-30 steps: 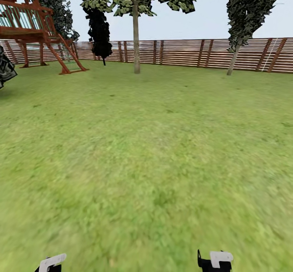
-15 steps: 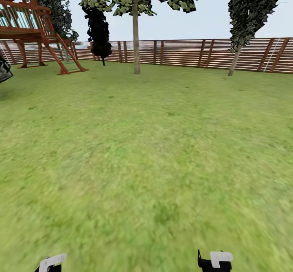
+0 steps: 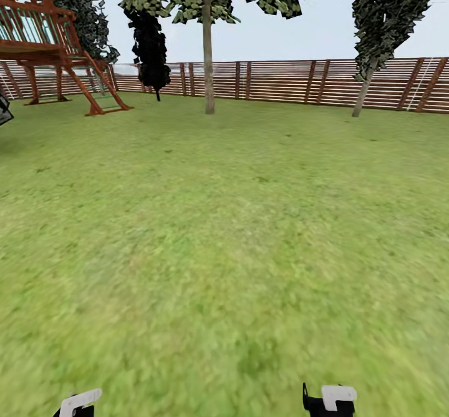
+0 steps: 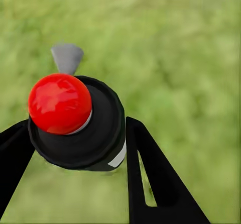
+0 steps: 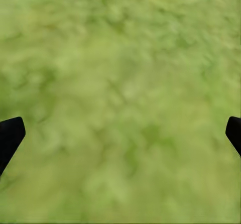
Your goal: In the garden, pick up the pesticide atomizer on the floor and spray pesticide onto both trees until each tree trunk is fully covered.
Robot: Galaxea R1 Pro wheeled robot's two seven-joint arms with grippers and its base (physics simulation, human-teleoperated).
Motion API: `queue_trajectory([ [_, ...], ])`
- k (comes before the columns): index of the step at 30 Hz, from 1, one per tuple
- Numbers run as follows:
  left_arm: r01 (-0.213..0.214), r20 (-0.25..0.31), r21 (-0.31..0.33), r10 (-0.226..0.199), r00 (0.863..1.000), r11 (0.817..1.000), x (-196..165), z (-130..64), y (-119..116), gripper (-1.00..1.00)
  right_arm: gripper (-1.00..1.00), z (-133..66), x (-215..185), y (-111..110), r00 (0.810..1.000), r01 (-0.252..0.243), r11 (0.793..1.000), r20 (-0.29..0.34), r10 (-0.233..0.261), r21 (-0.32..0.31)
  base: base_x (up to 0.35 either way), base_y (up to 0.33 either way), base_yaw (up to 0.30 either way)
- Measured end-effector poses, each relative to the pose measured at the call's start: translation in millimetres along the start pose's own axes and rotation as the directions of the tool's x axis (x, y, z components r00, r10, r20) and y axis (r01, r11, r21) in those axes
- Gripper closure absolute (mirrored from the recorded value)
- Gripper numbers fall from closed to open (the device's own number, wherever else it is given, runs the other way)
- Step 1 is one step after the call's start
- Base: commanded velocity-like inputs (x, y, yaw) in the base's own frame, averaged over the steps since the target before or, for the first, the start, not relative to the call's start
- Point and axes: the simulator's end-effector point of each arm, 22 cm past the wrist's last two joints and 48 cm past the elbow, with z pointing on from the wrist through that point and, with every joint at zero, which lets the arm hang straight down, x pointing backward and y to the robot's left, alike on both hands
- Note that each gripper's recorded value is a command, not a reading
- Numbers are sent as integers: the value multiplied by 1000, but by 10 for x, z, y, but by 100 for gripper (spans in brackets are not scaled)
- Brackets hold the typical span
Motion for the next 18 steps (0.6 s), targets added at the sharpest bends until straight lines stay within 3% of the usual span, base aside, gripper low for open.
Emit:
queue_trajectory([
  [18,0,0,0,0,1000,1000,0,0,0,100,-100,1,0,-5,1000,0,1000,0,0,1,338,0,0],
])
